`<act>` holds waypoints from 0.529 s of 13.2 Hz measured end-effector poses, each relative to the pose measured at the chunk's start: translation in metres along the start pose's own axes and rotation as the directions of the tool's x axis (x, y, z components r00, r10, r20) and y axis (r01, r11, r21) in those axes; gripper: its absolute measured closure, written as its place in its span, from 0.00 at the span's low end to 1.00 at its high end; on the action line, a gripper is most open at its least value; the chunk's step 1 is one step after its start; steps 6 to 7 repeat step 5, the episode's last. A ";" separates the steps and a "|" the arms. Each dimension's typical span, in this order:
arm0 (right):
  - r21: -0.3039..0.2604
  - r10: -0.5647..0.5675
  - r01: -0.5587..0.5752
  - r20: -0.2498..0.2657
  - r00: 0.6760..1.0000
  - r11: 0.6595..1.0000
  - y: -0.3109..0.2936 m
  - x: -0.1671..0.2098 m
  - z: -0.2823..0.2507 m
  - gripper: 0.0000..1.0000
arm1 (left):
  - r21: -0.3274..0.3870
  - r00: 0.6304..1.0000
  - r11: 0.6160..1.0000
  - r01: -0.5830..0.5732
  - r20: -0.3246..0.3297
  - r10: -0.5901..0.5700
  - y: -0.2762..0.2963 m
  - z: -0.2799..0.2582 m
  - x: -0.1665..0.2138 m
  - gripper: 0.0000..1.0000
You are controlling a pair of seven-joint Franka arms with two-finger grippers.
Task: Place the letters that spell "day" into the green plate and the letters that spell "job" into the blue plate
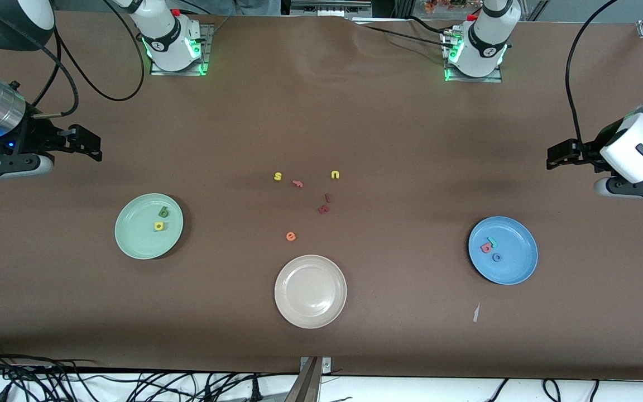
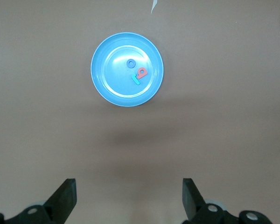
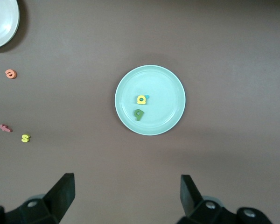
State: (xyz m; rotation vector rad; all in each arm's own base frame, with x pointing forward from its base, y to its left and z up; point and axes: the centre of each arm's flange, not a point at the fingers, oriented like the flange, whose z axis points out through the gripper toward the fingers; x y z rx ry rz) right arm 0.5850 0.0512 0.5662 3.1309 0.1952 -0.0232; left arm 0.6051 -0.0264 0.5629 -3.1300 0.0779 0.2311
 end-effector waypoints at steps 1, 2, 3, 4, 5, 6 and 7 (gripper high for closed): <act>0.000 0.000 0.000 0.000 1.000 1.000 0.000 0.000 0.000 0.00 | 0.000 1.000 1.000 0.001 0.002 -0.001 0.000 0.001 0.001 0.00; 0.000 0.000 0.000 0.000 1.000 1.000 0.000 0.000 0.000 0.00 | 0.000 1.000 1.000 0.002 0.003 -0.002 -0.001 0.002 0.001 0.00; 0.000 0.000 0.000 0.000 1.000 1.000 0.000 0.000 0.000 0.00 | 0.001 1.000 1.000 0.003 0.004 -0.003 -0.001 0.002 0.001 0.00; 0.000 0.000 0.000 0.000 1.000 1.000 0.000 0.000 0.000 0.00 | 0.001 1.000 1.000 0.003 0.004 -0.003 -0.002 0.003 0.002 0.00; 0.000 0.000 0.000 0.000 1.000 1.000 0.000 0.000 0.000 0.00 | 0.001 1.000 1.000 0.003 0.004 -0.003 -0.002 0.003 0.002 0.00; 0.000 0.000 0.000 0.000 1.000 1.000 0.000 0.000 0.000 0.00 | 0.001 1.000 1.000 0.003 0.004 -0.003 -0.002 0.003 0.002 0.00; 0.000 0.000 0.000 0.000 1.000 1.000 0.000 0.000 0.000 0.00 | 0.001 1.000 1.000 0.003 0.004 -0.003 -0.002 0.003 0.002 0.00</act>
